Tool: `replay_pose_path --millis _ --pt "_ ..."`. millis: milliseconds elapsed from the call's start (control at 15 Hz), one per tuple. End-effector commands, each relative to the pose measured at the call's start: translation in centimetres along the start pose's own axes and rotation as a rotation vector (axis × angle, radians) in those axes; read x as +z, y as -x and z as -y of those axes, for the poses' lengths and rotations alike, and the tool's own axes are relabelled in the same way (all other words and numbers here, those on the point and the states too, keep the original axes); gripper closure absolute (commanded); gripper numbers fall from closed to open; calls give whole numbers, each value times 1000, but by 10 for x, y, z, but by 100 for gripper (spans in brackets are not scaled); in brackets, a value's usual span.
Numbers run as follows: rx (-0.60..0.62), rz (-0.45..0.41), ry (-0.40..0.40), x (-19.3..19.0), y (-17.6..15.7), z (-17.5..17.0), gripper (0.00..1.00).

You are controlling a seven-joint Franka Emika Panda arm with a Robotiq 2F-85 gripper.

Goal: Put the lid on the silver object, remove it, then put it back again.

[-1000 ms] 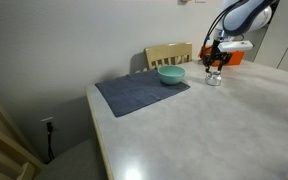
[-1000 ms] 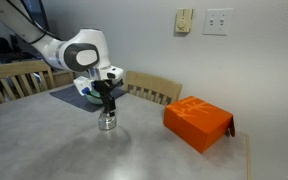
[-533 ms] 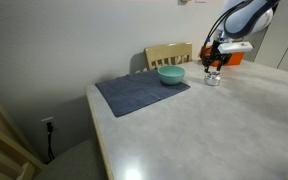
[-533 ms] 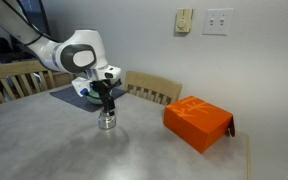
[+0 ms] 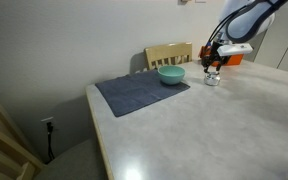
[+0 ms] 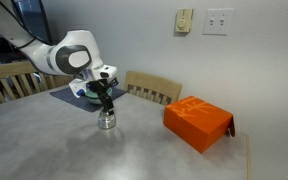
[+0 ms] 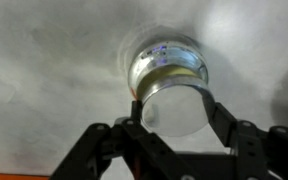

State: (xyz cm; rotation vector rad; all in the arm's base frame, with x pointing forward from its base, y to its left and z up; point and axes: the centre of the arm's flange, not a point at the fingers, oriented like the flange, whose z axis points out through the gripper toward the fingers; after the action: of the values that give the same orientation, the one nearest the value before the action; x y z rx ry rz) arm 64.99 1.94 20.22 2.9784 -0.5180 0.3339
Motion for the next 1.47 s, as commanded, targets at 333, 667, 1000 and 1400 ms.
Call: replay_pose_path --millis 333,667,1000,1400 --pt "30 -52 9 -7 26 -11 56" --pt "38 -57 -2 -6 41 -20 56" --pt "33 -74 -16 -14 45 -22 56" --pt "28 -126 -14 -35 50 -18 56"
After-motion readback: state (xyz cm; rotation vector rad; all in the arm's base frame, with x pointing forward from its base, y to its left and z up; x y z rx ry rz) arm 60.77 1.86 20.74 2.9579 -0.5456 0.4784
